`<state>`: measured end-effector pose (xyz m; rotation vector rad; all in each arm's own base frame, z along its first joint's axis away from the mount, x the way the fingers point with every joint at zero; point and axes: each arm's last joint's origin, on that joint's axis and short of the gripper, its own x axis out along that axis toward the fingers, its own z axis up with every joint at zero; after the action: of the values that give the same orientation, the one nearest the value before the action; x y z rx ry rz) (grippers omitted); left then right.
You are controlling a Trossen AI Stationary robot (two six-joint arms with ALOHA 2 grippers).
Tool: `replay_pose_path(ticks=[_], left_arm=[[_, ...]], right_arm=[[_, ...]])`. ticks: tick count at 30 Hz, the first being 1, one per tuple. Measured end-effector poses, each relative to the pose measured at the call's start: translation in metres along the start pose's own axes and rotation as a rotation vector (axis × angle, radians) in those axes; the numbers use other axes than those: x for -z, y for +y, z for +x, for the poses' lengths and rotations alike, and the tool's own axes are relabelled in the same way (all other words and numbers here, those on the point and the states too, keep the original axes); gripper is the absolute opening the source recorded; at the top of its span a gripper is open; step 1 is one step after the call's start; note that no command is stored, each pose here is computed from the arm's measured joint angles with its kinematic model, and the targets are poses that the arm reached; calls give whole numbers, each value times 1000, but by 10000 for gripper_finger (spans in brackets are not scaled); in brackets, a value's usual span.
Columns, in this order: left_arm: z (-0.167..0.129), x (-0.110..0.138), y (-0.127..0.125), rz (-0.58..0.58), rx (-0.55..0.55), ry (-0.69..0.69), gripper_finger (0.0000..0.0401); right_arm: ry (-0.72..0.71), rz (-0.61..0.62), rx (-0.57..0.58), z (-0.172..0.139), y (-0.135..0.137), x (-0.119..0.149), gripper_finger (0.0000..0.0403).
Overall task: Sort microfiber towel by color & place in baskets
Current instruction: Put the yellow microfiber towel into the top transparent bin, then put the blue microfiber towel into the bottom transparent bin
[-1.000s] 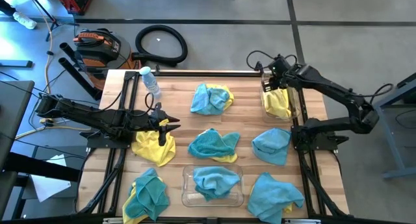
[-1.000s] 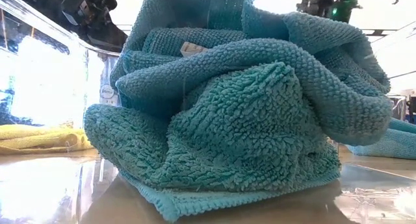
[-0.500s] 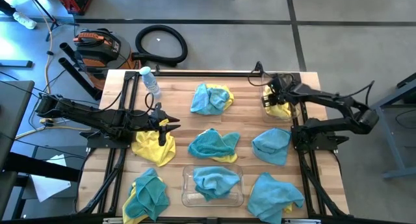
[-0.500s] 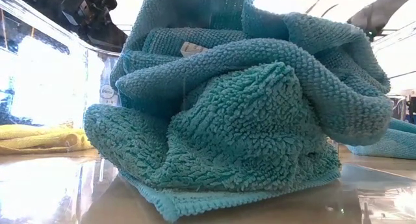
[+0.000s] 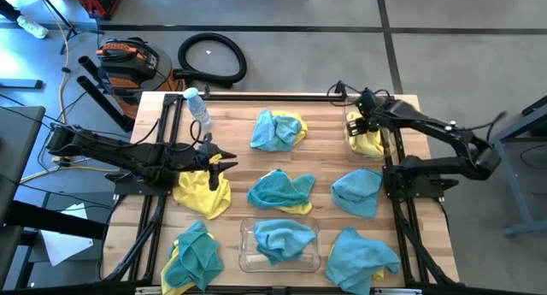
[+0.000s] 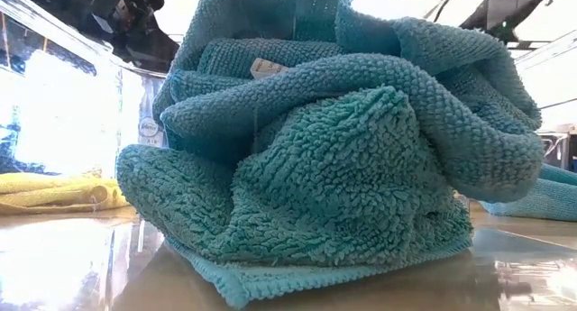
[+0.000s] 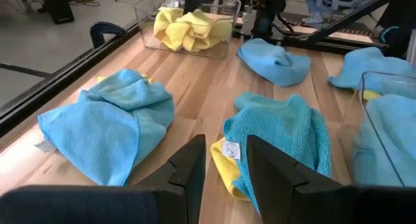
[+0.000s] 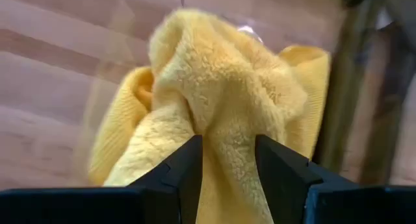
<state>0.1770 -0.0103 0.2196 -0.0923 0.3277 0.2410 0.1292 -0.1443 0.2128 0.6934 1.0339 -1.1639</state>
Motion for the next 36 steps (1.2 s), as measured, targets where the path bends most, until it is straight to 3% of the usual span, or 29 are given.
replay_pose_path(ticks=[8, 12, 16, 27, 36], left_arm=[[0, 0, 1, -1, -9, 5, 99], [0, 0, 1, -1, -9, 4, 99], [0, 0, 1, -1, -9, 4, 99], [0, -6, 0, -20, 0, -55, 99], [7, -4, -17, 13, 20, -3, 99]], right_arm=[[-109, -8, -57, -53, -17, 7, 128], [-131, -24, -138, -75, -25, 28, 74], [-200, -130, -273, -88, -26, 51, 9], [-314, -309, -661, -54, 8, 95, 5], [-450, -403, -773, -53, 36, 109, 1]])
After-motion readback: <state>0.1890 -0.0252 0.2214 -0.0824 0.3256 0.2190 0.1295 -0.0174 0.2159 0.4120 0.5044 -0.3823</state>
